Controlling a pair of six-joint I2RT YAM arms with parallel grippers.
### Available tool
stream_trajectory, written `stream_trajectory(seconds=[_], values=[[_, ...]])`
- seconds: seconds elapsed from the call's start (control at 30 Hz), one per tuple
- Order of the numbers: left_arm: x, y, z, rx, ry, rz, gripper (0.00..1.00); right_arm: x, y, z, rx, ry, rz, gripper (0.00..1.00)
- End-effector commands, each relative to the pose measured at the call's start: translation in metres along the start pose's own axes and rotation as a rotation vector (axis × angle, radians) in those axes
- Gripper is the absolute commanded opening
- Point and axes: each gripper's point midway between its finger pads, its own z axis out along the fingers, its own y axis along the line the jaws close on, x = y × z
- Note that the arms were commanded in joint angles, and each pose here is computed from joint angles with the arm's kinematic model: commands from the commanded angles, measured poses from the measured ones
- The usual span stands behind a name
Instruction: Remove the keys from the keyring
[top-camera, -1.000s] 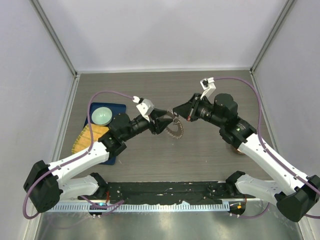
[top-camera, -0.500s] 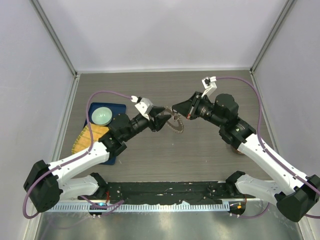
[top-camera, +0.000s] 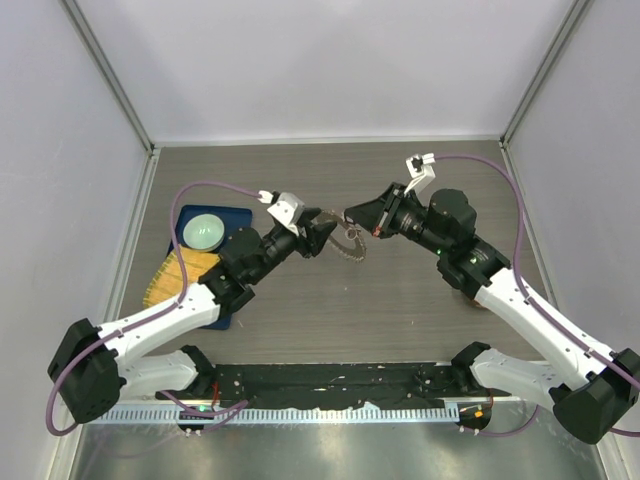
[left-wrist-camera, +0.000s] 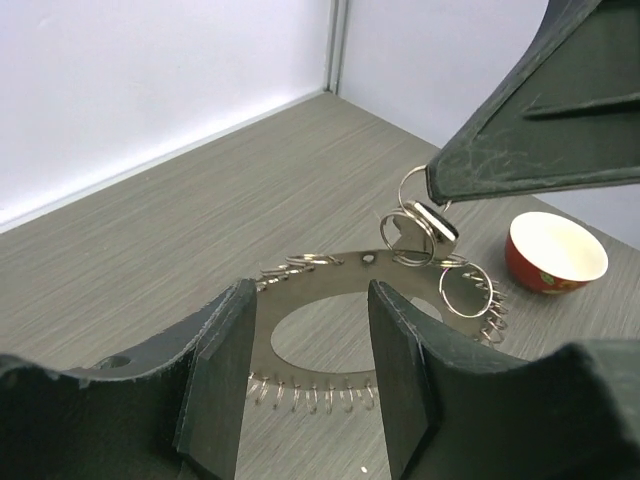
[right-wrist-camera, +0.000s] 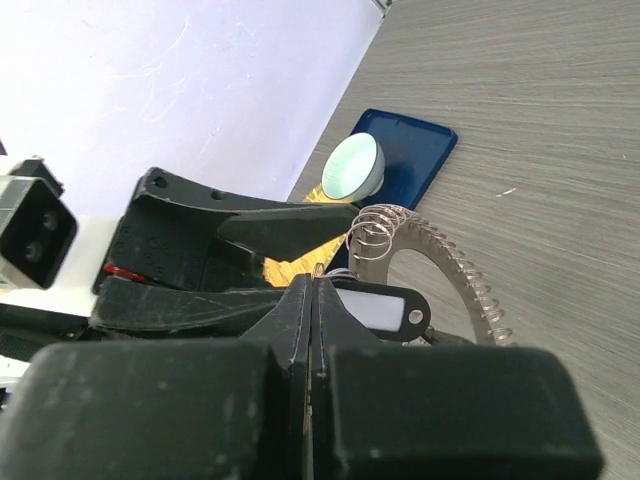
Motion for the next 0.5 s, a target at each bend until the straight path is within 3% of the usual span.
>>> stream_trajectory(seconds=[0.0, 0.23, 0.47], values=[[-0.04, 0.003, -0.005, -0.025, -0.118, 0.028, 0.52, -0.024, 0.022, -0.007, -0.069, -0.106, 0.001, 0.01], [-0.044, -0.021, -0.005, 0.092, -0.124, 0.046, 0.51, -0.024, 0.022, -0.006, -0.075, -0.109, 0.001, 0.01], [-0.039, -0.027, -0.003, 0.097, -0.113, 0.048, 0.51, -0.026, 0.023, -0.007, -0.073, -0.117, 0.006, 0.01]])
